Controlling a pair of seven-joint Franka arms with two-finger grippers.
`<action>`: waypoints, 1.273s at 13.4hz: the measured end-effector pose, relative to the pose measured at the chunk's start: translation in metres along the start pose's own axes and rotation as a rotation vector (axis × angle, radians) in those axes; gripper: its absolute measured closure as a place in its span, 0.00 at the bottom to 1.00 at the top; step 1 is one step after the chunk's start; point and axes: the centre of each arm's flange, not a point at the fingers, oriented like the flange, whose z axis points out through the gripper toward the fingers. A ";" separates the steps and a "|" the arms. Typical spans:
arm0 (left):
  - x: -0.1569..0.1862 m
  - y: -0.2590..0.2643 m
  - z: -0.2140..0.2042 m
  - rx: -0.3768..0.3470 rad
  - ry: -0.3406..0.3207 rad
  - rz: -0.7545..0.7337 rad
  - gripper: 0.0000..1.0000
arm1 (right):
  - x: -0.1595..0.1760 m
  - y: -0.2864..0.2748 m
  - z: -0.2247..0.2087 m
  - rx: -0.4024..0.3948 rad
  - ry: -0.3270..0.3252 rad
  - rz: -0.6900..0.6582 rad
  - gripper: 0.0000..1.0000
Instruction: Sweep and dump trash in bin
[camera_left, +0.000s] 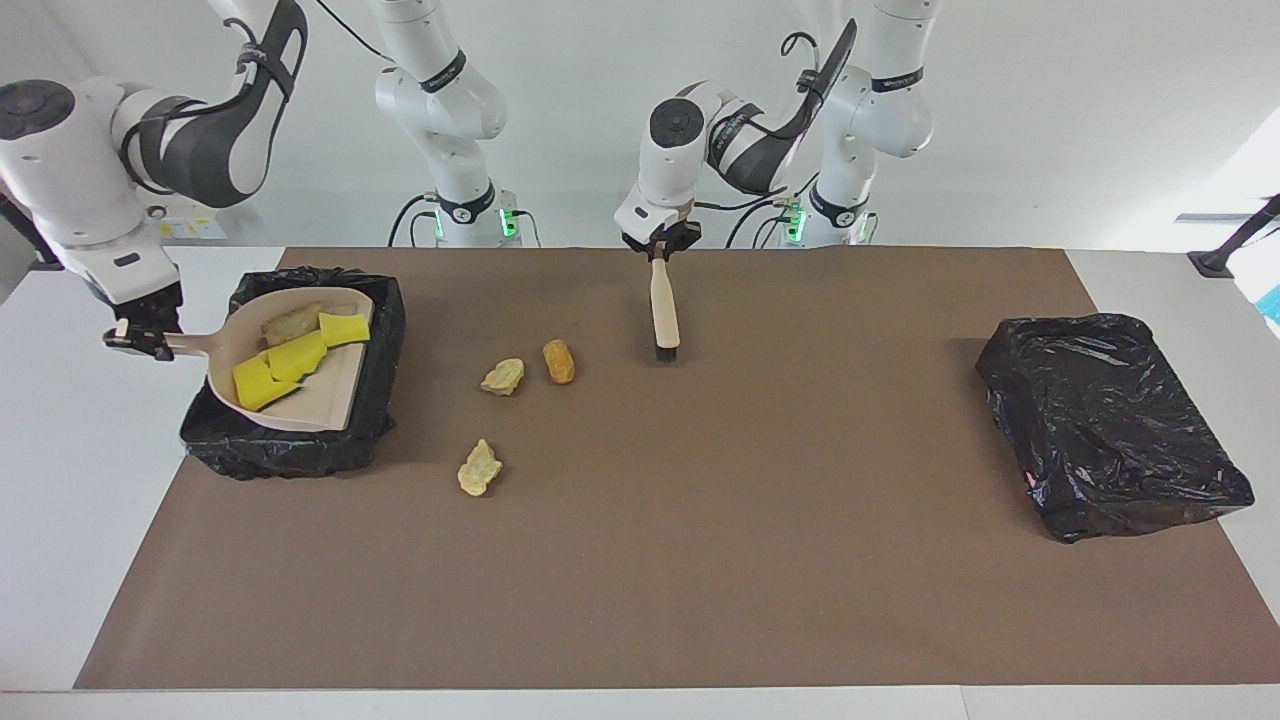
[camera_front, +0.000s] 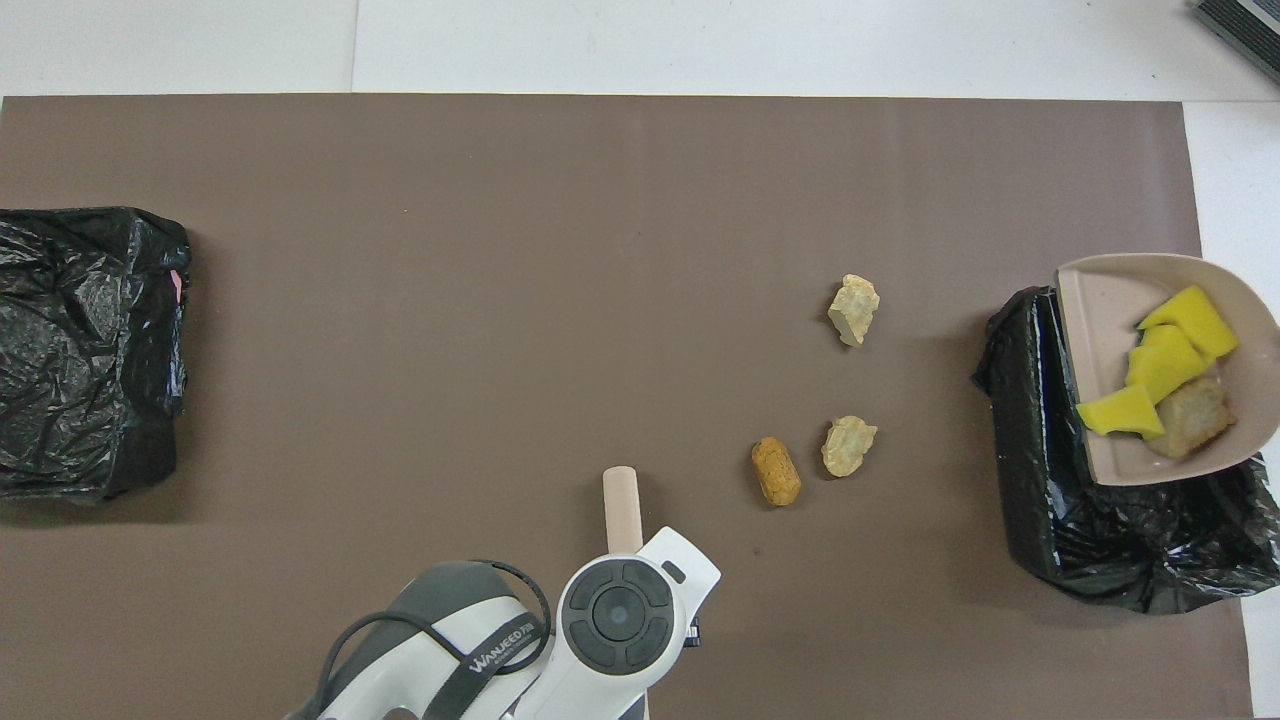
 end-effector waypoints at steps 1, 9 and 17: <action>0.001 -0.002 0.004 0.000 0.002 -0.004 0.74 | -0.008 -0.006 0.001 0.025 -0.035 -0.008 0.68; 0.008 -0.004 0.032 0.022 -0.009 -0.015 0.53 | 0.080 -0.013 -0.006 0.105 -0.488 0.046 0.68; 0.083 -0.066 -0.038 -0.028 0.022 -0.179 0.00 | 0.078 -0.038 -0.058 0.086 -0.676 0.053 0.68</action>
